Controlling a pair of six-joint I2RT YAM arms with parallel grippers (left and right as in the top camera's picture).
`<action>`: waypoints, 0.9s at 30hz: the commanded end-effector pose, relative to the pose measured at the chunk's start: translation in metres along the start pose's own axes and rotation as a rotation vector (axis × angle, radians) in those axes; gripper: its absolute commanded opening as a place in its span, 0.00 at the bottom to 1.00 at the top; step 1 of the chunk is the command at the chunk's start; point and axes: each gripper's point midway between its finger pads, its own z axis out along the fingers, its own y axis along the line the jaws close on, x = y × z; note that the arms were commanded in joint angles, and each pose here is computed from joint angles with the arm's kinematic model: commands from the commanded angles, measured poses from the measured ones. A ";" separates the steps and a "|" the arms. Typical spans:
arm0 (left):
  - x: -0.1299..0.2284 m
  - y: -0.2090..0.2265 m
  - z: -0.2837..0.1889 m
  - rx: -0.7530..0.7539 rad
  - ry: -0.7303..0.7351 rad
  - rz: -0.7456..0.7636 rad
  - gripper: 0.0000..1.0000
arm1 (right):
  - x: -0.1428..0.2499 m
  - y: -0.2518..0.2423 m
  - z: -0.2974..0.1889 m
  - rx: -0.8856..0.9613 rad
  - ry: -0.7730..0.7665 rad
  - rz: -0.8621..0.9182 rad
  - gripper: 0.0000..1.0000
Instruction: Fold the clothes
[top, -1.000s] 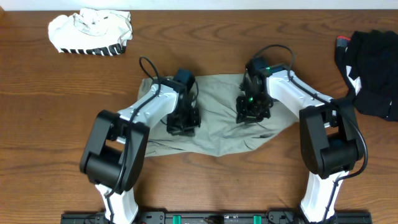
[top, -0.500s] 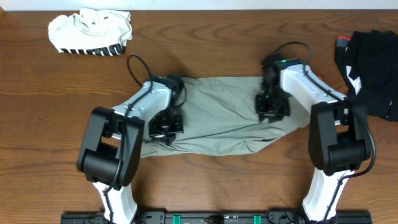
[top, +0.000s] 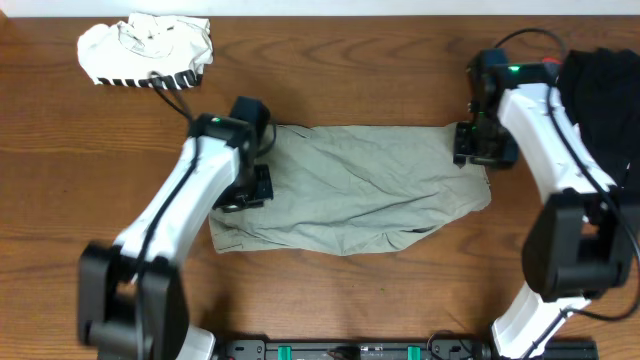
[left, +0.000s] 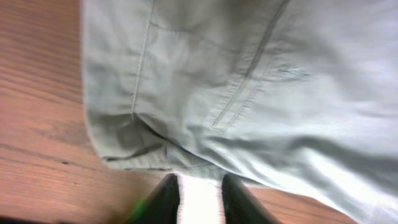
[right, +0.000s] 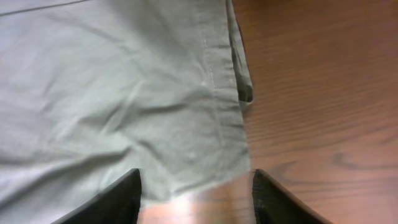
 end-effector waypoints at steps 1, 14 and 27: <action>-0.002 -0.002 -0.018 0.041 -0.050 -0.013 0.40 | 0.002 0.012 -0.008 -0.132 0.004 -0.106 0.68; -0.001 -0.005 -0.019 0.059 -0.053 -0.012 0.84 | -0.022 -0.015 0.047 -0.173 -0.091 -0.079 0.99; -0.002 -0.006 -0.020 0.061 -0.058 -0.012 0.84 | -0.024 -0.013 0.073 -0.183 -0.137 -0.118 0.98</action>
